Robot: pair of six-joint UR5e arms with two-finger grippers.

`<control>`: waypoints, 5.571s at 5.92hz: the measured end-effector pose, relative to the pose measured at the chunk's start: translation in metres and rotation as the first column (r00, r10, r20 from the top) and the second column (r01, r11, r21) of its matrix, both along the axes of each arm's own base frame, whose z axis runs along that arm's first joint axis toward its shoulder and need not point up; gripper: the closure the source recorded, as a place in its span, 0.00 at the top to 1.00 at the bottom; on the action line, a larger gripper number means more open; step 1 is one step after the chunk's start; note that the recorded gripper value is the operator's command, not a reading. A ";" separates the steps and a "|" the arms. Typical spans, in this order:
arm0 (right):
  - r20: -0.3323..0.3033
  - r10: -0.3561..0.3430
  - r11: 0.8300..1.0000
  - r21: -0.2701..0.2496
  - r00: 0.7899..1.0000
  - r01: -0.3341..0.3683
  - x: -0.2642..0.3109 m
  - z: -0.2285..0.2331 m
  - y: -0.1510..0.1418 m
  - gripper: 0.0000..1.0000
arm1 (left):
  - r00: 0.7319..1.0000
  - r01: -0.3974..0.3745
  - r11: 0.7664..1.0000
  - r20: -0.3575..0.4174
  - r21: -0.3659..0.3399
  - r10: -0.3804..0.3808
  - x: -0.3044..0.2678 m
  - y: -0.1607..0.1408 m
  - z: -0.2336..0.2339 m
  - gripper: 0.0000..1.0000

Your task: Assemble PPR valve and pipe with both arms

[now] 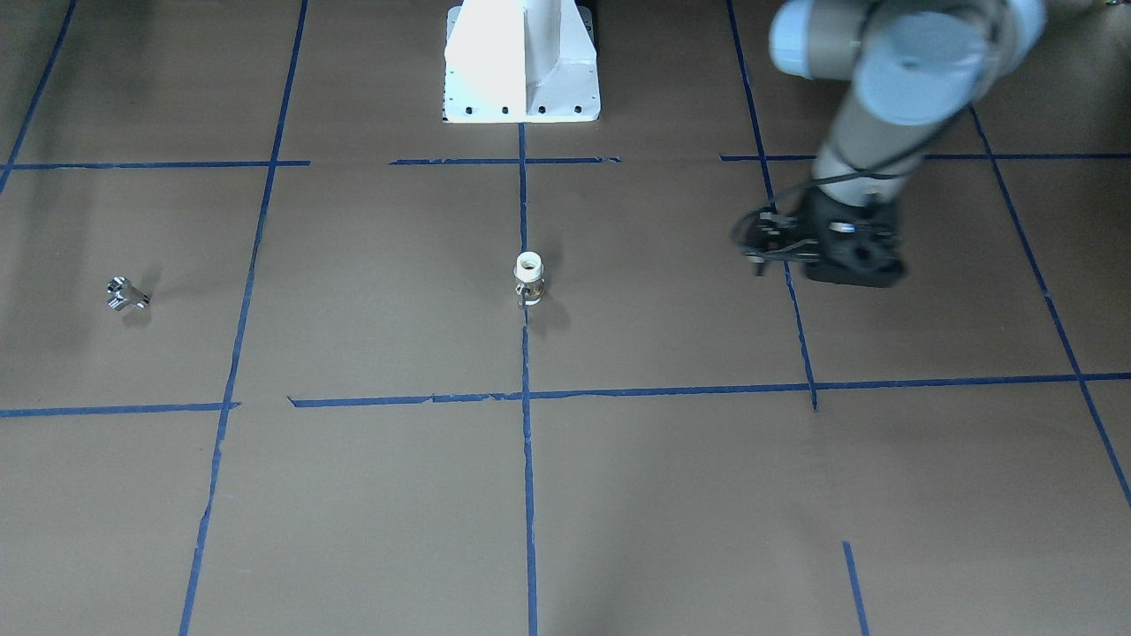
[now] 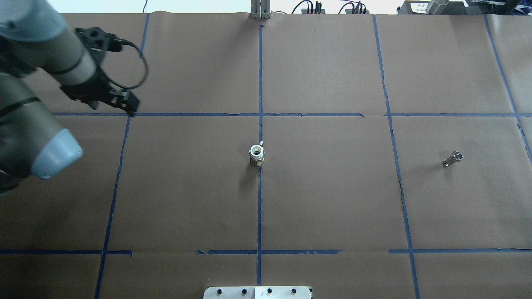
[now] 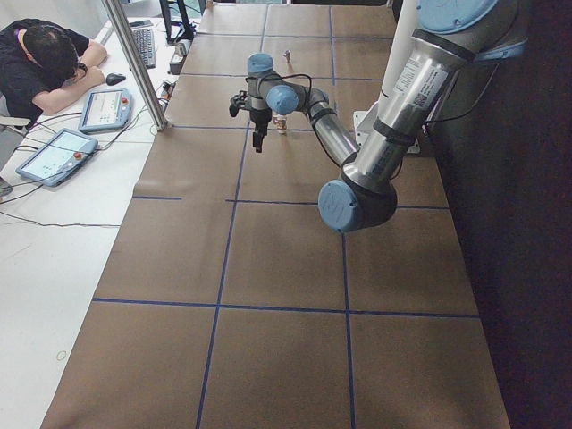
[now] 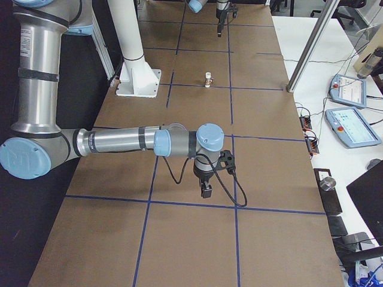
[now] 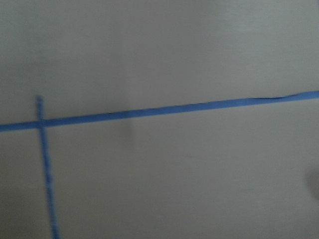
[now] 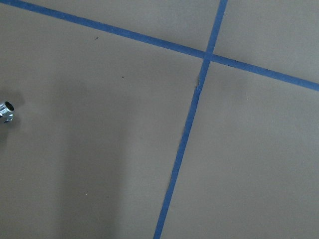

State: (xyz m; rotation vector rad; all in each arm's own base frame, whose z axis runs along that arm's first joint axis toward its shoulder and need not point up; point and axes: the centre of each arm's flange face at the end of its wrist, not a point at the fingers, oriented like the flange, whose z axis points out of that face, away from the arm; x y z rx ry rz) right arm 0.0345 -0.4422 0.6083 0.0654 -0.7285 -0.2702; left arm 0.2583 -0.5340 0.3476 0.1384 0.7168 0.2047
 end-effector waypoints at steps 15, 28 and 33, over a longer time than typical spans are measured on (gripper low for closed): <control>0.068 0.036 0.997 0.069 0.997 -0.041 -0.271 -0.051 -0.005 0.69 | 0.997 0.034 0.991 -0.062 -0.130 -0.042 -0.329 0.102 0.317 1.00; 0.068 0.051 0.998 0.034 0.996 -0.053 -0.307 -0.251 -0.051 0.00 | 0.996 0.049 0.989 -0.061 -0.142 -0.058 -0.329 0.102 0.315 1.00; 0.093 0.308 0.929 -0.243 0.947 -0.279 -0.481 -0.457 -0.040 0.00 | 0.997 0.048 0.989 -0.061 -0.143 -0.057 -0.329 0.102 0.316 1.00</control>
